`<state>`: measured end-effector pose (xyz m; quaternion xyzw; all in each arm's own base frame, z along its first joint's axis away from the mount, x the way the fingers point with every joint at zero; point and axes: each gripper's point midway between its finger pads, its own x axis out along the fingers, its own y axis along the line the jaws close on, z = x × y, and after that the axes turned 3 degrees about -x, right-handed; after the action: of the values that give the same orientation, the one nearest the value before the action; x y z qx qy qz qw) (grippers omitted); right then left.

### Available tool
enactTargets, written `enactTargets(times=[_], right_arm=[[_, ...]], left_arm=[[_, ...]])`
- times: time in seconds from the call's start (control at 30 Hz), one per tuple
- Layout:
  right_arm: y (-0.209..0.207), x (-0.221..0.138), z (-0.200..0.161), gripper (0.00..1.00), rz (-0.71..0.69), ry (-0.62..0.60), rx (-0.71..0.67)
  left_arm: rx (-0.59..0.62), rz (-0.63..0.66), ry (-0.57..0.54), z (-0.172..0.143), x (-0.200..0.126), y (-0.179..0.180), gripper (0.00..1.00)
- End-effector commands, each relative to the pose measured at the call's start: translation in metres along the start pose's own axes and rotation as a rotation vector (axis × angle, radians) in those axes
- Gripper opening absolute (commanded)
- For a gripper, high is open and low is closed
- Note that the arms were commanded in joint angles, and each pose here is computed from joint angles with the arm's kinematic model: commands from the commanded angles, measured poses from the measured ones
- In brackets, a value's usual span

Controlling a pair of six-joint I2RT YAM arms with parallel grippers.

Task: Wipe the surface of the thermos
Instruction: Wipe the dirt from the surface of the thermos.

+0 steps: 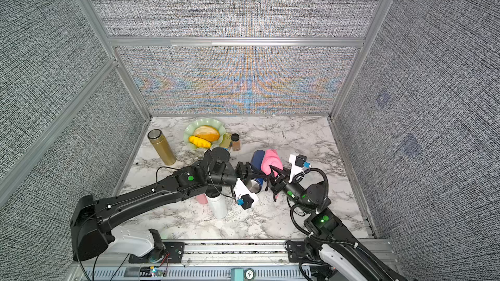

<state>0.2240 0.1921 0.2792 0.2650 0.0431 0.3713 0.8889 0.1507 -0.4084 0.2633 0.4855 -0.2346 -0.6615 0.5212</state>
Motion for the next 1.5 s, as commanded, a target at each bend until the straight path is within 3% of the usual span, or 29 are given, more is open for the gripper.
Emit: enactTargets(times=[0.0, 0.17, 0.3, 0.47, 0.67, 0.77, 1.0, 1.1, 1.33, 1.47], right_arm=[[-0.024, 0.005, -0.03, 0.0, -0.062, 0.055, 0.041], [-0.048, 0.005, -0.037, 0.0, -0.147, 0.063, 0.03], [-0.011, 0.003, -0.002, 0.0, -0.047, 0.02, -0.03], [0.01, -0.003, 0.008, 0.0, -0.001, 0.018, -0.07], [-0.059, 0.001, -0.038, 0.0, -0.224, 0.058, -0.036], [-0.071, 0.004, -0.049, 0.0, -0.244, 0.098, -0.019], [-0.009, 0.003, 0.001, 0.0, -0.047, 0.022, -0.063], [0.006, 0.002, 0.003, 0.0, 0.005, 0.019, -0.066], [-0.059, 0.008, -0.043, 0.0, -0.204, 0.087, -0.02], [-0.054, 0.01, -0.027, 0.0, -0.199, 0.071, -0.045]], left_arm=[[0.061, 0.039, -0.037, 0.01, -0.002, 0.015, 0.0], [0.075, 0.032, -0.038, 0.01, -0.002, 0.014, 0.0], [0.076, 0.014, -0.019, 0.005, 0.002, 0.014, 0.0], [0.079, -0.02, -0.01, 0.001, 0.007, 0.006, 0.0], [0.086, -0.05, -0.034, 0.005, 0.007, 0.001, 0.0], [0.097, -0.059, -0.046, 0.006, 0.006, 0.0, 0.0], [0.11, -0.078, -0.044, 0.006, 0.009, 0.0, 0.0], [0.111, -0.085, -0.057, 0.008, 0.009, -0.002, 0.0], [0.122, -0.105, -0.088, 0.015, 0.003, -0.008, 0.0], [0.123, -0.111, -0.085, 0.015, 0.003, -0.008, 0.0]])
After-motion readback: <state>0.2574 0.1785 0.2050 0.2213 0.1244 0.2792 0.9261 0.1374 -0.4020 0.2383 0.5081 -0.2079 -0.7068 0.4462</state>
